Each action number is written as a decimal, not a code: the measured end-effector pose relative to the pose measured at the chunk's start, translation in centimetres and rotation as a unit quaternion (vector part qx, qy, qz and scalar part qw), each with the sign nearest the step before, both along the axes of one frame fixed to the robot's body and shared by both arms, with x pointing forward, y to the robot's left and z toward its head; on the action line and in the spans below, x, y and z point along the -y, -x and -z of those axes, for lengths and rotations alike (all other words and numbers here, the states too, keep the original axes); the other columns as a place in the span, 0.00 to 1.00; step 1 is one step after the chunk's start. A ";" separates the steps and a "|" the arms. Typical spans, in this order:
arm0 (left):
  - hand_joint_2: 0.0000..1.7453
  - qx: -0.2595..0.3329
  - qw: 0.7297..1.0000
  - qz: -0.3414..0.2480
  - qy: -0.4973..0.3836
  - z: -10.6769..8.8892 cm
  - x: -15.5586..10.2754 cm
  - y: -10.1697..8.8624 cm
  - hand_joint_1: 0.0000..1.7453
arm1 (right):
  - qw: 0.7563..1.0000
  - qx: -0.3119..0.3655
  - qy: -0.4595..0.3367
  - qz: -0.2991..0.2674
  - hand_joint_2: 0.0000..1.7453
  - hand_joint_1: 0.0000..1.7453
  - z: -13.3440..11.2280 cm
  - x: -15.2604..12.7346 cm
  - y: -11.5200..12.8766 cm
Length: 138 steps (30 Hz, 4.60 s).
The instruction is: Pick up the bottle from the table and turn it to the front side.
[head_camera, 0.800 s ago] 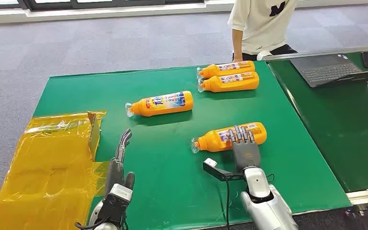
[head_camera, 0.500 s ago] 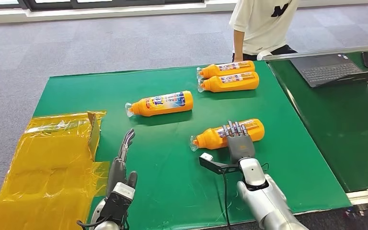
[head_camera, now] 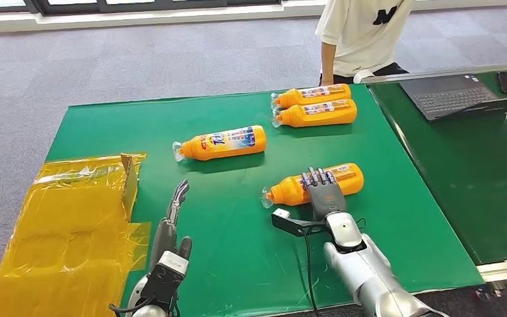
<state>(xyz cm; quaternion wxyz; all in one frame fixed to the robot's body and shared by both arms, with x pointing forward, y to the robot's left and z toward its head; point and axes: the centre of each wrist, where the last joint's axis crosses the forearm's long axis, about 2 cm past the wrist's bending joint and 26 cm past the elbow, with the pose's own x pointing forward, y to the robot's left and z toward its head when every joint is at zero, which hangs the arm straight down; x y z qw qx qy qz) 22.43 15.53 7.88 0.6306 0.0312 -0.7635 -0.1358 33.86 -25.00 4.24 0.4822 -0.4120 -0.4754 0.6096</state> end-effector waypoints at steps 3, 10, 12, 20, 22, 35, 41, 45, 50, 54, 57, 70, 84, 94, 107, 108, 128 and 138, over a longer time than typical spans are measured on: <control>0.00 0.001 1.000 0.000 0.000 0.0 0.0 -0.1 0.00 | 1.000 -0.007 -0.008 0.005 1.00 1.00 -0.3 0.1 -0.4; 0.00 0.002 1.000 0.000 0.000 -0.1 -0.1 -0.2 0.00 | 1.000 0.002 -0.004 0.013 1.00 1.00 -0.6 0.1 -0.8; 0.00 0.002 1.000 0.000 0.000 -0.1 -0.1 -0.2 0.00 | 1.000 0.010 -0.002 0.017 1.00 1.00 -0.6 0.0 -0.8; 0.00 0.000 1.000 -0.001 -0.001 -0.1 -0.2 -0.1 0.00 | 0.999 0.028 0.002 0.022 1.00 1.00 -0.4 -0.2 -0.4; 0.00 0.001 1.000 -0.002 -0.001 -0.1 -0.2 -0.1 0.00 | 0.999 0.031 0.001 0.022 1.00 1.00 -0.3 -0.2 -0.3; 0.00 -0.001 1.000 -0.005 0.000 0.0 -0.2 0.2 0.00 | 0.997 0.068 -0.034 0.005 1.00 1.00 -0.2 -0.5 0.6; 0.00 0.001 1.000 -0.007 0.001 -0.1 -0.2 0.2 0.00 | 0.994 0.095 -0.054 -0.005 1.00 1.00 -0.9 -0.9 0.5; 0.00 0.002 1.000 -0.007 0.001 -0.2 -0.2 0.2 0.00 | 0.993 0.100 -0.057 -0.005 1.00 1.00 -1.1 -1.0 0.5; 0.00 0.002 1.000 -0.007 0.001 -0.2 -0.2 0.2 0.00 | 0.992 0.104 -0.067 -0.009 1.00 1.00 -1.2 -1.1 0.5; 0.00 0.002 1.000 -0.008 0.001 -0.1 -0.2 0.2 0.00 | 0.988 0.119 -0.100 -0.019 1.00 1.00 -1.8 -1.3 0.6; 0.00 0.002 1.000 -0.010 0.001 -0.1 -0.2 0.3 0.00 | 0.983 0.133 -0.123 -0.024 1.00 1.00 -2.5 -1.5 0.7; 0.00 0.026 1.000 -0.015 0.002 0.1 -0.1 0.1 0.00 | 0.852 0.145 -0.496 -0.078 1.00 1.00 -6.3 -2.3 1.1; 0.00 0.056 0.998 0.005 0.012 -1.0 0.6 -1.9 0.00 | 0.749 0.111 -0.642 -0.116 1.00 1.00 -7.7 -5.0 1.1; 0.00 0.098 0.995 0.006 0.029 -3.7 1.8 -5.0 0.00 | 0.736 0.090 -0.660 -0.123 1.00 1.00 -7.5 -7.4 1.7; 0.25 0.100 0.995 0.007 0.028 -3.9 2.1 -5.5 0.00 | 0.736 0.080 -0.661 -0.122 1.00 1.00 -7.2 -7.8 1.9; 0.50 0.101 0.994 0.007 0.029 -3.9 2.1 -5.5 0.00 | 0.736 0.079 -0.661 -0.122 1.00 1.00 -7.2 -7.8 1.9; 1.00 0.112 0.991 0.038 0.059 -7.6 5.0 -10.5 0.00 | 0.724 0.048 -0.671 -0.155 1.00 1.00 -7.8 -10.9 1.8; 1.00 0.086 0.995 0.032 0.048 -6.8 6.2 -11.5 0.00 | 0.723 0.055 -0.660 -0.198 1.00 1.00 -10.5 -12.8 0.6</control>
